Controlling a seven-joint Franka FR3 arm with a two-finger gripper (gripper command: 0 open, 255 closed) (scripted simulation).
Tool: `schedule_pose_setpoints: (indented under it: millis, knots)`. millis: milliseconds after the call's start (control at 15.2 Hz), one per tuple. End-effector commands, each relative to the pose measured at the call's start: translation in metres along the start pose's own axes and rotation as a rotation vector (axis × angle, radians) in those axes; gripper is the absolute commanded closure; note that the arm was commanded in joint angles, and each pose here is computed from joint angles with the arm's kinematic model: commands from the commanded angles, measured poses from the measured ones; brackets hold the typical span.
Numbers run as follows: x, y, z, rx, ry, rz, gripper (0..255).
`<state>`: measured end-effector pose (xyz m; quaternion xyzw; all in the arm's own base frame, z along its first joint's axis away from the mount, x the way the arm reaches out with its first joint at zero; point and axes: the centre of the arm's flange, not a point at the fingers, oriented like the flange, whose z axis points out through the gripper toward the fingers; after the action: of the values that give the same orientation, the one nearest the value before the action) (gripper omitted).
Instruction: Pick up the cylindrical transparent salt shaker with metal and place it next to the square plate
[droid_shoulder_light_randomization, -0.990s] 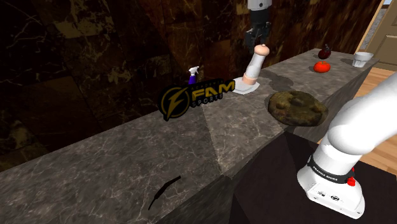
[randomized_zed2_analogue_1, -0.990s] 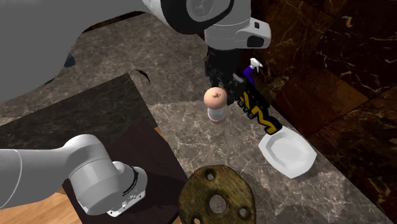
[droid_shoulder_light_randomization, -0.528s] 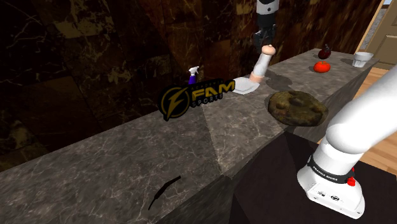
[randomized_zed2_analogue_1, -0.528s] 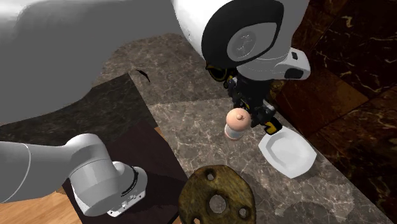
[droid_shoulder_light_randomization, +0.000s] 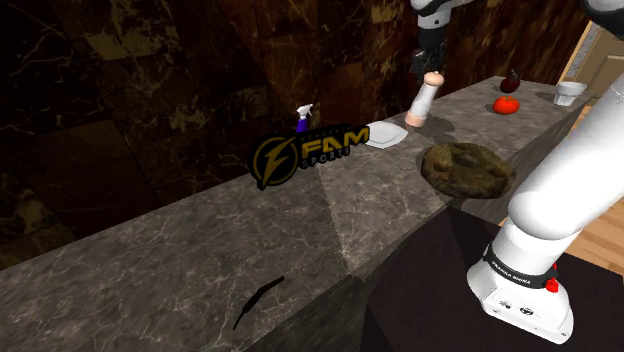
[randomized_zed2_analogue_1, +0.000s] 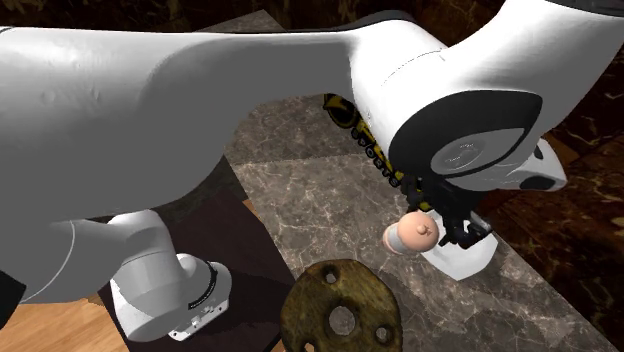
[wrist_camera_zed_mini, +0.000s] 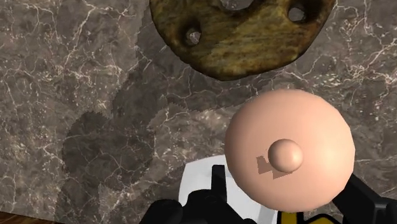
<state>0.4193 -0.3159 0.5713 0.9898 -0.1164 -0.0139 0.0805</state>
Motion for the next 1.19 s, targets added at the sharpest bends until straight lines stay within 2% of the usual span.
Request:
schedule_pose_setpoints:
  millis: [0,1122]
  knots:
    - [0.006,0.026,0.011,-0.001,0.001,-0.001,255]
    - [0.055,0.227,0.097,-0.001,0.001,-0.001,255]
